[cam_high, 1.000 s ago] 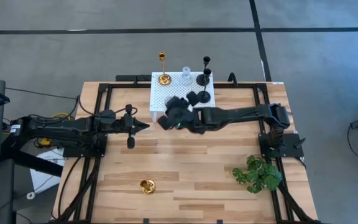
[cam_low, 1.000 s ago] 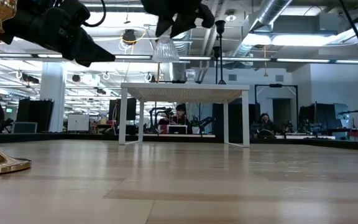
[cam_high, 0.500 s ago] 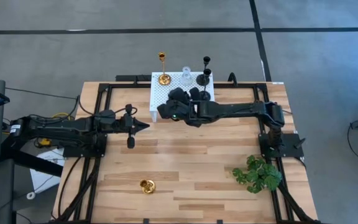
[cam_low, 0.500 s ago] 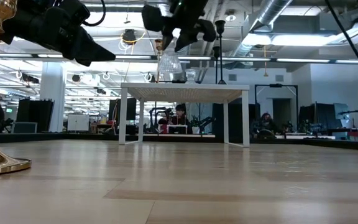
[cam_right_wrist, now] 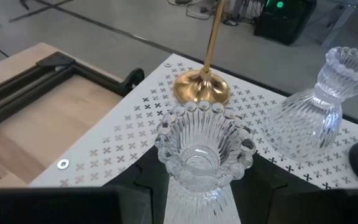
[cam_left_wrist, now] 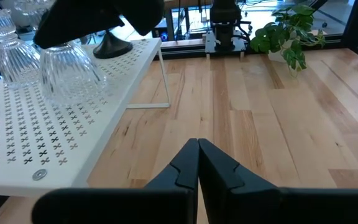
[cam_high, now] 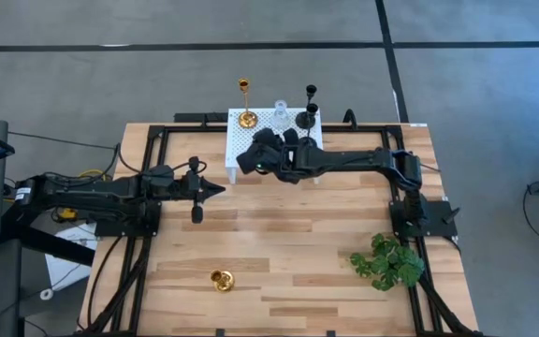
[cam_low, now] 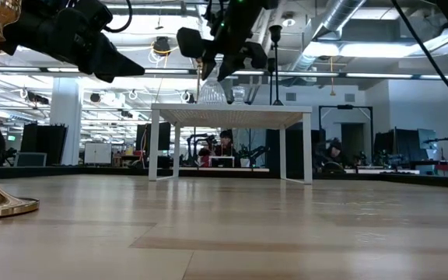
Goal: Pick & Place candle stick holders
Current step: Put the transparent candle holder on the shelf aligned with the other transparent candle holder
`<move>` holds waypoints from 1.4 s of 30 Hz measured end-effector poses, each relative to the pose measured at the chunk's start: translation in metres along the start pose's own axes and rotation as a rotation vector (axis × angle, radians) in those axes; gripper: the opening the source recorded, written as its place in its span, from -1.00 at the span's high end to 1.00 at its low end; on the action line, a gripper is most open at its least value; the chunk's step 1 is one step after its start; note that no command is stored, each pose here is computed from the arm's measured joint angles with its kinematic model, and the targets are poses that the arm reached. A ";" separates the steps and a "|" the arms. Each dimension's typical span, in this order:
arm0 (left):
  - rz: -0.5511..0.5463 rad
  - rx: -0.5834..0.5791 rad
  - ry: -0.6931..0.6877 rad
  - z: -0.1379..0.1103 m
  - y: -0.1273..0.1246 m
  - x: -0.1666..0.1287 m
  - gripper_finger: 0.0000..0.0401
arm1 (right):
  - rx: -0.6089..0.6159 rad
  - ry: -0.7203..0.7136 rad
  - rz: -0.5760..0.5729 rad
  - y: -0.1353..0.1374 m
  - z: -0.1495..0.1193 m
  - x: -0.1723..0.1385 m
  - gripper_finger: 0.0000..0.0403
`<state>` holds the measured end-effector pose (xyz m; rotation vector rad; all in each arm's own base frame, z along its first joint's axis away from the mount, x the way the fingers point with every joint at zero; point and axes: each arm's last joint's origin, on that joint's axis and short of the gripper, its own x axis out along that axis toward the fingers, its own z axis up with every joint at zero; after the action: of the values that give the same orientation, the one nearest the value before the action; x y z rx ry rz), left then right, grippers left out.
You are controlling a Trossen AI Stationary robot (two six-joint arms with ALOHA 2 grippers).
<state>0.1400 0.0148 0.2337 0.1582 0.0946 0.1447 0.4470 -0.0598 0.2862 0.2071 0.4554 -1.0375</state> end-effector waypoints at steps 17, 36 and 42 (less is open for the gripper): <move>0.000 0.000 0.000 0.000 0.000 0.000 0.96 | -0.017 0.034 0.064 -0.009 0.008 0.013 -0.08; -0.001 -0.001 0.000 0.000 0.000 0.000 0.96 | -0.094 -0.107 0.115 -0.011 0.044 -0.023 0.17; 0.000 -0.001 0.000 0.000 0.000 0.000 0.96 | -0.124 -0.161 0.129 -0.012 0.066 -0.035 0.22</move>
<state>0.1400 0.0148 0.2336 0.1575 0.0949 0.1446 0.4393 -0.0636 0.3610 0.0413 0.3537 -0.8889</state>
